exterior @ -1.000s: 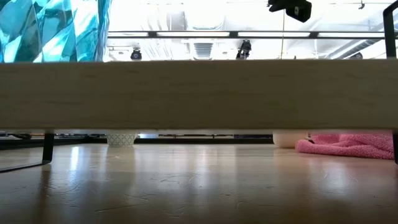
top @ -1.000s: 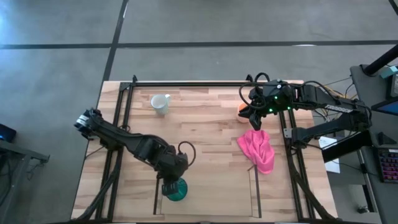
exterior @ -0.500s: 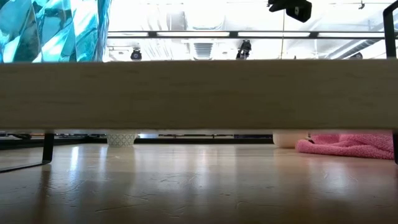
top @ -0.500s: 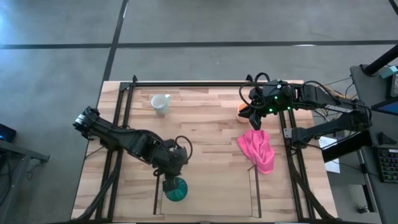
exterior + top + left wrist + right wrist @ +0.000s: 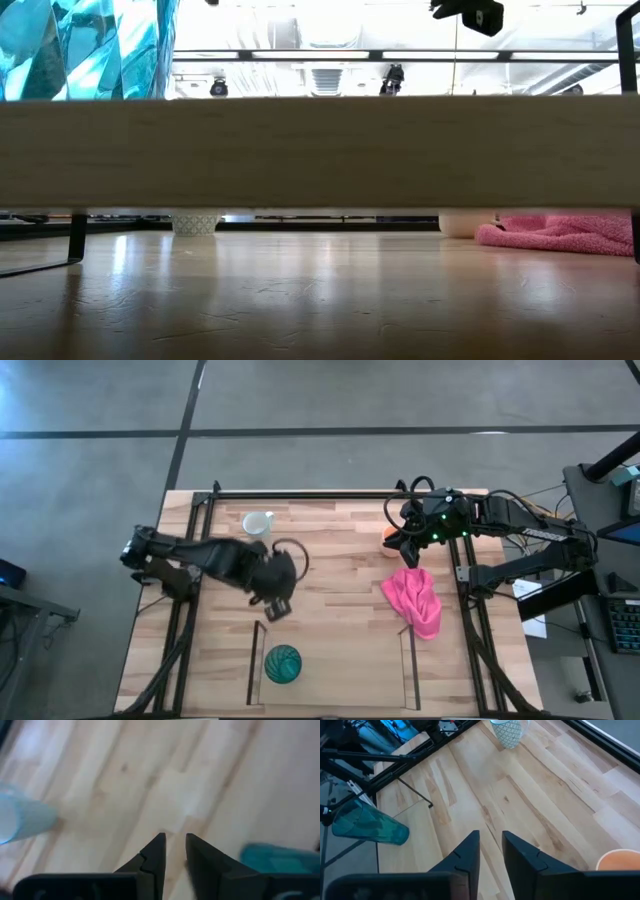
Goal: Stack small to large cups/mugs on shelf
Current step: Put the white mug on the shelf
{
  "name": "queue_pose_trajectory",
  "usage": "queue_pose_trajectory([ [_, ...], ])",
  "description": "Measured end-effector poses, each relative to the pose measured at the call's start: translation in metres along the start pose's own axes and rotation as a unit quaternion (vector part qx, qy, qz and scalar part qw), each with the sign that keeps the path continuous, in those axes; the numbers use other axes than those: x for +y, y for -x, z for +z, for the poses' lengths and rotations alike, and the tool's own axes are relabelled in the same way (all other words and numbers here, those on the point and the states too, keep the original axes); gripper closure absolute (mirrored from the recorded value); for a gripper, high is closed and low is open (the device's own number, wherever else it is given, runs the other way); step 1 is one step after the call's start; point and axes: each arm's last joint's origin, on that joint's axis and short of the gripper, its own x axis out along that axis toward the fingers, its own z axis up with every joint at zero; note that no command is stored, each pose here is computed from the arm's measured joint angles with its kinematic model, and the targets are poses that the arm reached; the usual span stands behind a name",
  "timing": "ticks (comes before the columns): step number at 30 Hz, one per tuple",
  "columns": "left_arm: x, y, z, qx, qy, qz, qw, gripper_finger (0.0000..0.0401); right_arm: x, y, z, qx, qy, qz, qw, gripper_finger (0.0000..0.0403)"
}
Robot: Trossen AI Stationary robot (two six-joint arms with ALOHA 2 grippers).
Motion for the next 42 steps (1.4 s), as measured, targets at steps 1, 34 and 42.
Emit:
queue_pose_trajectory([
  [1,0.007,-0.001,0.003,0.005,0.01,0.009,1.0,0.034,0.0,0.0,0.0,0.0,0.0,0.0,1.0,0.0324],
  [34,0.18,-0.03,0.054,0.084,0.172,0.024,0.981,0.034,0.0,0.0,0.0,0.0,0.0,0.0,1.0,0.033],
  [42,0.198,-0.05,0.049,0.107,0.202,0.039,0.973,0.034,0.0,0.0,0.0,0.0,0.0,0.0,1.0,0.0333],
])
